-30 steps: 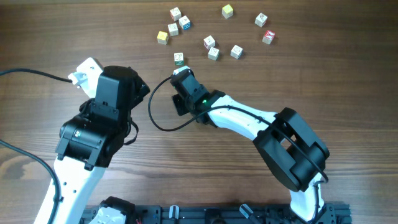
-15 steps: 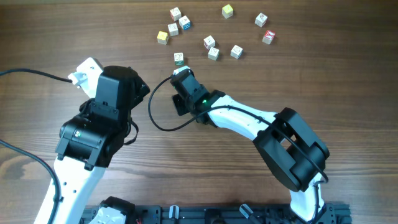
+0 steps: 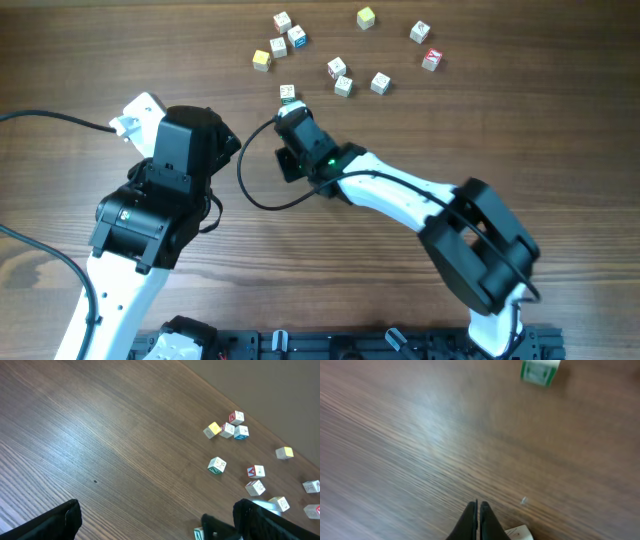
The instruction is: Form a circle
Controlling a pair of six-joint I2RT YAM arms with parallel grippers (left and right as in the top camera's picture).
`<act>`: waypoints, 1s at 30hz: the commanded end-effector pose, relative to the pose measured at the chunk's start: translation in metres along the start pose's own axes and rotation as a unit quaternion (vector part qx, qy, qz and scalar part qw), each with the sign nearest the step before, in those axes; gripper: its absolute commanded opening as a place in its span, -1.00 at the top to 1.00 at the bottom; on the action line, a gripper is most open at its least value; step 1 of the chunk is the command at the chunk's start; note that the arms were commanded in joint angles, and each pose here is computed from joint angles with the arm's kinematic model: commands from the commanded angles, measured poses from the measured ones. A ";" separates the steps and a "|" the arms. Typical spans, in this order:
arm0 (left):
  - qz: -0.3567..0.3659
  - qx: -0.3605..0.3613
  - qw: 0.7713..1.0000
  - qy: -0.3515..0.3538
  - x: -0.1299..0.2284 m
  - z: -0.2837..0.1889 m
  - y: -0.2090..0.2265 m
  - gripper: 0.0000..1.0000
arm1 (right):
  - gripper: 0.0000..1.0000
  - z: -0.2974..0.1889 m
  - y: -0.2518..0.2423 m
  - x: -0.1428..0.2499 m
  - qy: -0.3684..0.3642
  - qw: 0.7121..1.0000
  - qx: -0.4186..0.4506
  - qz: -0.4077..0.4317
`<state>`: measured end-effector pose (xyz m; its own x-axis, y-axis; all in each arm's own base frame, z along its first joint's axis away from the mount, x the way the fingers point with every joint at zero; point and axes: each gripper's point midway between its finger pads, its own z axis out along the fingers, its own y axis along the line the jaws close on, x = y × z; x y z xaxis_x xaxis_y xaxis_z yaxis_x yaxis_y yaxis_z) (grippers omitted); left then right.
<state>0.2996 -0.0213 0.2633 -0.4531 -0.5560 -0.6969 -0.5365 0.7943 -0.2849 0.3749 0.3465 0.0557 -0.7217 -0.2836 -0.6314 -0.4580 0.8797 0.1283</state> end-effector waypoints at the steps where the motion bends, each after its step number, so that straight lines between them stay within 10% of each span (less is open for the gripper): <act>1: 0.003 -0.006 1.000 -0.010 -0.006 0.000 0.001 -1.00 | 0.74 -0.059 0.007 -0.061 -0.087 0.996 -0.015 0.013; 11: 0.003 -0.006 1.000 -0.010 -0.007 0.000 0.001 -1.00 | 0.22 -0.177 -0.030 -0.099 -0.168 0.983 0.070 0.034; 30: 0.003 -0.006 1.000 -0.010 -0.006 0.000 0.001 -1.00 | -0.89 -0.131 -0.128 -0.103 -0.130 0.981 0.040 0.142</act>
<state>0.2996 -0.0213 0.2633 -0.4531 -0.5558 -0.6970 -0.5368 0.7943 -0.2845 0.4276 0.2018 0.2250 -0.6056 0.0820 -0.7916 -0.1388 0.9686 0.2065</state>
